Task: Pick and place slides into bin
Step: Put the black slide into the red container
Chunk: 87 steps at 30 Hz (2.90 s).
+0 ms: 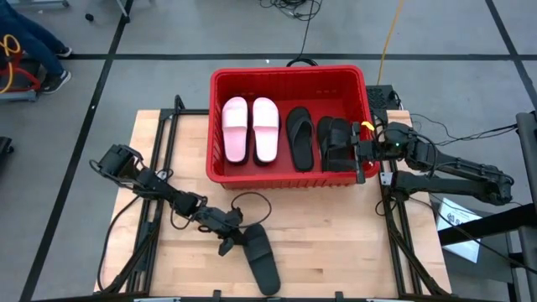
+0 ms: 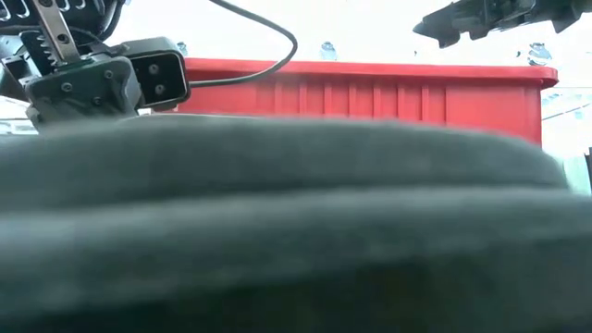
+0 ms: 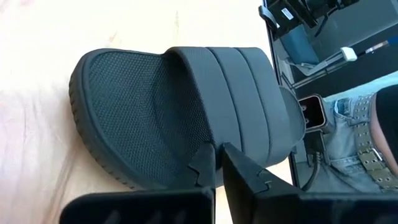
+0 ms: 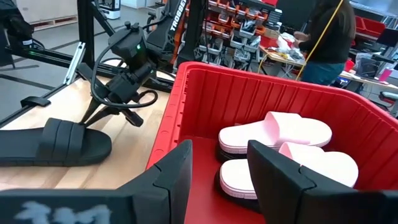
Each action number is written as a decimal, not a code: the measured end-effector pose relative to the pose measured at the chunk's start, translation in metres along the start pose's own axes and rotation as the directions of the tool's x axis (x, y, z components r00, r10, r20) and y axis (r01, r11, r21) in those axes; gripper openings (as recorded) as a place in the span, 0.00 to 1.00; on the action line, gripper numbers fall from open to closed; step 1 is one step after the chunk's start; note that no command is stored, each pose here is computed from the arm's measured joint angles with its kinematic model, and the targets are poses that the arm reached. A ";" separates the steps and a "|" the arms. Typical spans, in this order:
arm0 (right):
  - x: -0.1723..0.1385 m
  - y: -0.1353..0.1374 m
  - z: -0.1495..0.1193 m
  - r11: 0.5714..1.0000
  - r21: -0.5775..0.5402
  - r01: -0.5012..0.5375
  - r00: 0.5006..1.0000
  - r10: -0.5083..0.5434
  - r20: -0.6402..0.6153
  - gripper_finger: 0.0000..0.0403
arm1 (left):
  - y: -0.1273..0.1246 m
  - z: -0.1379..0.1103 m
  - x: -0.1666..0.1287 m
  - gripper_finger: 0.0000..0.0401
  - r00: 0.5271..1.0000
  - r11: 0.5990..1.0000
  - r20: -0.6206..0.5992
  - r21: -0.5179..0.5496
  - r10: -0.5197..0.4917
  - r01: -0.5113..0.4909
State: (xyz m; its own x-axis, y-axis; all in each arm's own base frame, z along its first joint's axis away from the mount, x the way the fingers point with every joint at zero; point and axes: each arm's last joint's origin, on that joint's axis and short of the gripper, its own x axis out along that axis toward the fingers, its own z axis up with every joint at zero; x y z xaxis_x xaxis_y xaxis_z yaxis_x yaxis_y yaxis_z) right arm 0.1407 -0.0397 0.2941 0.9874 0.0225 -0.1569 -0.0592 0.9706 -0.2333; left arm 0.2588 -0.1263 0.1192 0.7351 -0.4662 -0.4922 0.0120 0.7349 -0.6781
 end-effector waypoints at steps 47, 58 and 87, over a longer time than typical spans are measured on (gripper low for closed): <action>0.000 0.000 0.000 0.995 0.102 0.000 1.000 0.000 0.001 0.36 | -0.002 -0.002 0.002 0.31 0.999 0.993 -0.014 -0.110 -0.034 0.032; 0.000 0.000 0.000 0.995 0.102 0.000 1.000 0.000 0.002 0.36 | 0.003 -0.005 0.018 0.31 0.990 0.982 0.074 -0.138 -0.119 0.129; 0.000 -0.001 0.003 0.996 0.091 0.006 0.999 -0.009 0.031 0.36 | 0.002 0.002 0.040 0.01 0.990 0.993 0.080 0.036 -0.115 0.113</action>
State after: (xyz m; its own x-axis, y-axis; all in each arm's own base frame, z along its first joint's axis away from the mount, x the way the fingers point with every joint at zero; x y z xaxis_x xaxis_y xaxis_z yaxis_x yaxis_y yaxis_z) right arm 0.1411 -0.0398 0.2973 0.9920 0.0211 -0.1245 -0.0393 0.9885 -0.1457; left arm 0.2899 -0.1425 0.0994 0.7807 -0.5067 -0.3656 0.1187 0.6948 -0.7093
